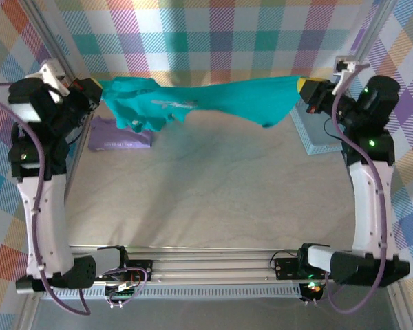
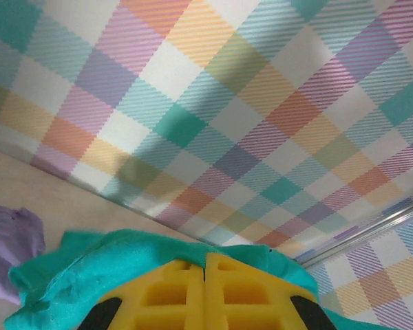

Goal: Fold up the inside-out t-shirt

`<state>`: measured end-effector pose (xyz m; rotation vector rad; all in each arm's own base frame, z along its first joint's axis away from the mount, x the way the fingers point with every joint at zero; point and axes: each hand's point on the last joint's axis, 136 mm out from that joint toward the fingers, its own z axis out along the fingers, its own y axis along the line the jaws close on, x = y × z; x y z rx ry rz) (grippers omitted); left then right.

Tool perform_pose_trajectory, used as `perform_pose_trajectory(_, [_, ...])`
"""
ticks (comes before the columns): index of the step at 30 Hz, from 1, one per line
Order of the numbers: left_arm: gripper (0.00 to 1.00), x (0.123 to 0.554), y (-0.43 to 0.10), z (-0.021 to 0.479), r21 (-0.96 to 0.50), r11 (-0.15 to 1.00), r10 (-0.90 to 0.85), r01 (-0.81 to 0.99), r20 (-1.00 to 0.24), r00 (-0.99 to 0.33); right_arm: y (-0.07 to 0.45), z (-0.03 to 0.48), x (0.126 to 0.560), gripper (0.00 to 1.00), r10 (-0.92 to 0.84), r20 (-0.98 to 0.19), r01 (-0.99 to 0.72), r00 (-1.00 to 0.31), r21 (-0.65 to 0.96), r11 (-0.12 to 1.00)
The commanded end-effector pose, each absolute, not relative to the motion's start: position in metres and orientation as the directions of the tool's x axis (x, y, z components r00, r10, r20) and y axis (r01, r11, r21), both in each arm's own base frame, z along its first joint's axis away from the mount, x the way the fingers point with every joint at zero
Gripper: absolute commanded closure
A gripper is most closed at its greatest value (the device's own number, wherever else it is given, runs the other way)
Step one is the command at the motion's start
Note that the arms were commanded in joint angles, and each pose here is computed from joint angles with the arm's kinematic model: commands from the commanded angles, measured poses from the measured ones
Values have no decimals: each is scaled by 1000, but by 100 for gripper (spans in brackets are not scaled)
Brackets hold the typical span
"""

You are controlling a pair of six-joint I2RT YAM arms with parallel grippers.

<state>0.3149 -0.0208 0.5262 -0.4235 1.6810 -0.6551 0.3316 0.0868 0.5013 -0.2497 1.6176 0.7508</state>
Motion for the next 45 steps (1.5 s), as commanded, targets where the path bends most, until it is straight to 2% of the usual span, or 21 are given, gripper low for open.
perform_pose_trajectory(1, [100,227,-14,613,-521,836,-538,172,-841,66,87,550,266,100,214,-977,-577,-20,186,795])
perform_pose_trajectory(4, [100,190,-11,638,-490,852,-519,185,-839,165,87,566,233,100,212,-977,-572,33,156,805])
perform_pose_trajectory(6, [100,186,-5,644,-483,861,-507,158,-840,193,88,573,220,100,209,-977,-570,50,144,809])
perform_pose_trajectory(8, [100,202,-2,639,-486,864,-502,131,-849,166,87,575,218,100,206,-977,-568,53,140,811])
perform_pose_trajectory(12, [100,266,-4,606,-512,853,-517,105,-855,32,84,562,242,100,205,-979,-551,14,164,819])
perform_pose_trajectory(19, [100,402,0,495,-580,815,-570,-8,-798,-199,76,484,353,100,236,-956,-515,-174,293,806])
perform_pose_trajectory(22, [100,460,-3,432,-592,803,-581,-64,-754,-306,78,433,410,100,243,-932,-488,-267,349,800])
perform_pose_trajectory(26, [100,525,-15,349,-588,800,-579,-119,-705,-410,87,348,495,92,222,-893,-419,-390,387,821])
perform_pose_trajectory(28, [89,552,-20,310,-582,800,-576,-147,-676,-460,88,307,537,81,226,-858,-371,-462,418,829])
perform_pose_trajectory(30, [73,573,-20,279,-563,805,-569,-186,-647,-507,87,267,574,72,218,-811,-311,-543,436,845])
perform_pose_trajectory(33, [53,581,-14,261,-510,827,-547,-236,-636,-544,87,236,600,66,178,-760,-250,-625,411,877])
perform_pose_trajectory(35, [45,572,-12,263,-497,833,-540,-242,-641,-545,91,233,595,59,150,-743,-239,-652,389,890])
perform_pose_trajectory(38, [38,543,-26,270,-546,815,-555,-194,-637,-535,108,223,560,58,104,-705,-230,-702,362,903])
perform_pose_trajectory(42, [25,479,-75,271,-585,810,-512,-31,-681,-523,146,181,467,53,46,-598,-213,-800,356,910])
perform_pose_trajectory(45, [23,433,-118,247,-605,791,-453,93,-680,-576,166,140,385,49,-24,-474,-203,-880,330,922])
